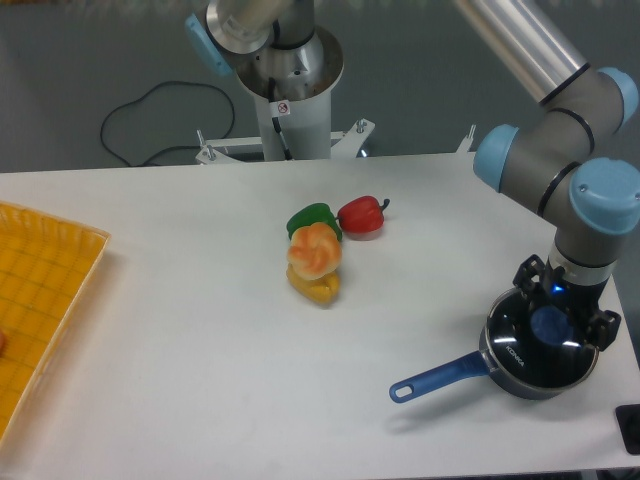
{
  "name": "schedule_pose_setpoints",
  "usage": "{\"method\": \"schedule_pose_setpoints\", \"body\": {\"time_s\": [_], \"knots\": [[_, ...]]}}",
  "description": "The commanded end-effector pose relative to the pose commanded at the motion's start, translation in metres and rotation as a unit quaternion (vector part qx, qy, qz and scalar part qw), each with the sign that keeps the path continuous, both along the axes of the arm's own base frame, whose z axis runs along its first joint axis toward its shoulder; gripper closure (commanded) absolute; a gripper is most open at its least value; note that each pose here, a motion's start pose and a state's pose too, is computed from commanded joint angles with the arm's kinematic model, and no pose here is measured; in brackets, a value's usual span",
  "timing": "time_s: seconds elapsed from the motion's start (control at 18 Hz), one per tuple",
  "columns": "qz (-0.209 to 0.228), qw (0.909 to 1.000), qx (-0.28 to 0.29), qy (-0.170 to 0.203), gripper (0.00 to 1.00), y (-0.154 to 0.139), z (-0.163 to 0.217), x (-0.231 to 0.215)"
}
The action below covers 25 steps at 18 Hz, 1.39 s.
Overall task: Open the lid
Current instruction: 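Lower the open gripper around the blue lid knob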
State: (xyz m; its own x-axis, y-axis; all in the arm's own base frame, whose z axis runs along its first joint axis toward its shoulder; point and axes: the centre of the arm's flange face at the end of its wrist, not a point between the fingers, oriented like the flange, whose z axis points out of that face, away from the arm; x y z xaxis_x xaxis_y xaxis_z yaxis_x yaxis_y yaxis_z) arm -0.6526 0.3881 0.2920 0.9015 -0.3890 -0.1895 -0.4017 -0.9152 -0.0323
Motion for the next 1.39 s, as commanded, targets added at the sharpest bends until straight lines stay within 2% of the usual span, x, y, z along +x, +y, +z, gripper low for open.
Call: {"method": "schedule_pose_setpoints", "body": {"time_s": [1.39], "knots": [[0.001,0.9998,-0.006,-0.020,0.00,-0.003,-0.016,0.009]]}}
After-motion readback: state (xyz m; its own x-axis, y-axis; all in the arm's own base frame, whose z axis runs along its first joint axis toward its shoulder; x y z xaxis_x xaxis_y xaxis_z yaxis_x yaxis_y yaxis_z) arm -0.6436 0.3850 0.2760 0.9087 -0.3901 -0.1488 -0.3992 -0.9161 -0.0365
